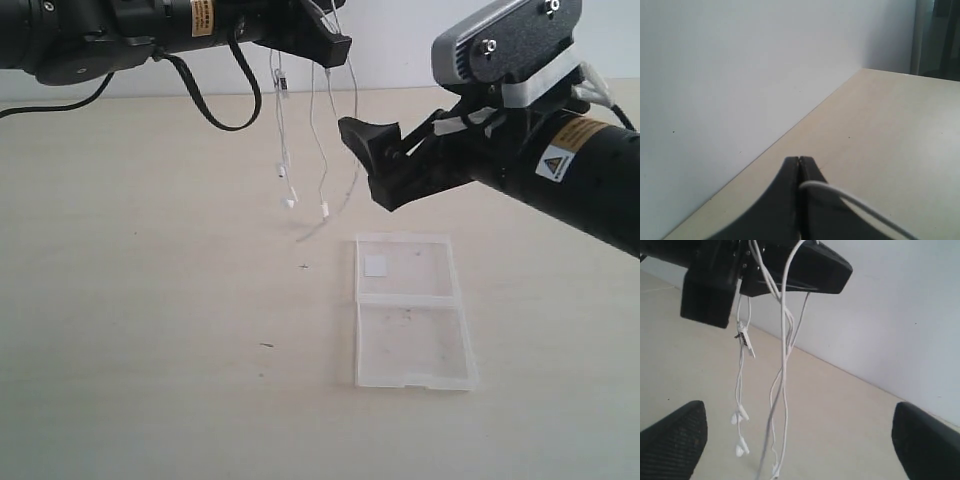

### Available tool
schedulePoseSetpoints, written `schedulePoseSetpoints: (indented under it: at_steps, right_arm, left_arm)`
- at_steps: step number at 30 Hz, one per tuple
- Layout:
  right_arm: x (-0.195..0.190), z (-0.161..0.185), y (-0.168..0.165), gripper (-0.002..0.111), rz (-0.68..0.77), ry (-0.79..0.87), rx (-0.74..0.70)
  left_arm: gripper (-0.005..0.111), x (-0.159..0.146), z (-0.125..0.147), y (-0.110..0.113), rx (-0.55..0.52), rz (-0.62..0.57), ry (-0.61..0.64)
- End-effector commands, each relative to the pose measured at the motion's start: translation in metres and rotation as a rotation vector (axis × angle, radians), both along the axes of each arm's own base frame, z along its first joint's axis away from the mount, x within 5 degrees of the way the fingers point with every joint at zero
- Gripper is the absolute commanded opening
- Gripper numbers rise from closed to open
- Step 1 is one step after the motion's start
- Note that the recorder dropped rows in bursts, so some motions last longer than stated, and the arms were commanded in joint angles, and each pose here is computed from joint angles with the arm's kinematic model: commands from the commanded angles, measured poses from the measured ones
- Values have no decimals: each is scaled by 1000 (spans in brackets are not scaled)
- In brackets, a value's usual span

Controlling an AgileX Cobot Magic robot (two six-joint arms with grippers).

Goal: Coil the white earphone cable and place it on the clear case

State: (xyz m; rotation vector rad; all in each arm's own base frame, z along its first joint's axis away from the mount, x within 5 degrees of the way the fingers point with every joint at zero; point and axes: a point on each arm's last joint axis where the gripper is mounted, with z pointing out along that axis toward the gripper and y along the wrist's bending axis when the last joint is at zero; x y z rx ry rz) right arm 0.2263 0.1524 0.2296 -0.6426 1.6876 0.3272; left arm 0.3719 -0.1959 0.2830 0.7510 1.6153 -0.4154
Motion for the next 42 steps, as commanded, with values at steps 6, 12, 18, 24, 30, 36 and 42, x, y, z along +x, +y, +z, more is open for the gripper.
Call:
schedulePoseSetpoints:
  at_steps: [6, 12, 18, 24, 30, 36, 42]
  right_arm:
    - [23, -26, 22, 95, 54, -107, 72]
    - [40, -32, 33, 95, 37, -45, 148]
    - [53, -35, 41, 95, 7, 46, 299]
    - [53, -35, 42, 95, -10, 135, 407]
    - [53, -37, 42, 95, 9, 88, 298]
    - [65, -44, 49, 95, 3, 124, 195]
    - [87, -51, 64, 95, -5, 152, 171]
  left_arm:
    - [0, -1, 3, 3, -1, 10, -4]
    - [0, -1, 3, 3, -3, 7, -6]
    - [0, -1, 4, 3, -5, 4, -8]
    - [0, -1, 6, 2, -17, -6, -19]
    - [0, 1, 13, 1, -53, 5, -11]
    - [0, 1, 14, 1, -68, 7, -1]
    - [0, -2, 21, 2, -88, 8, -4]
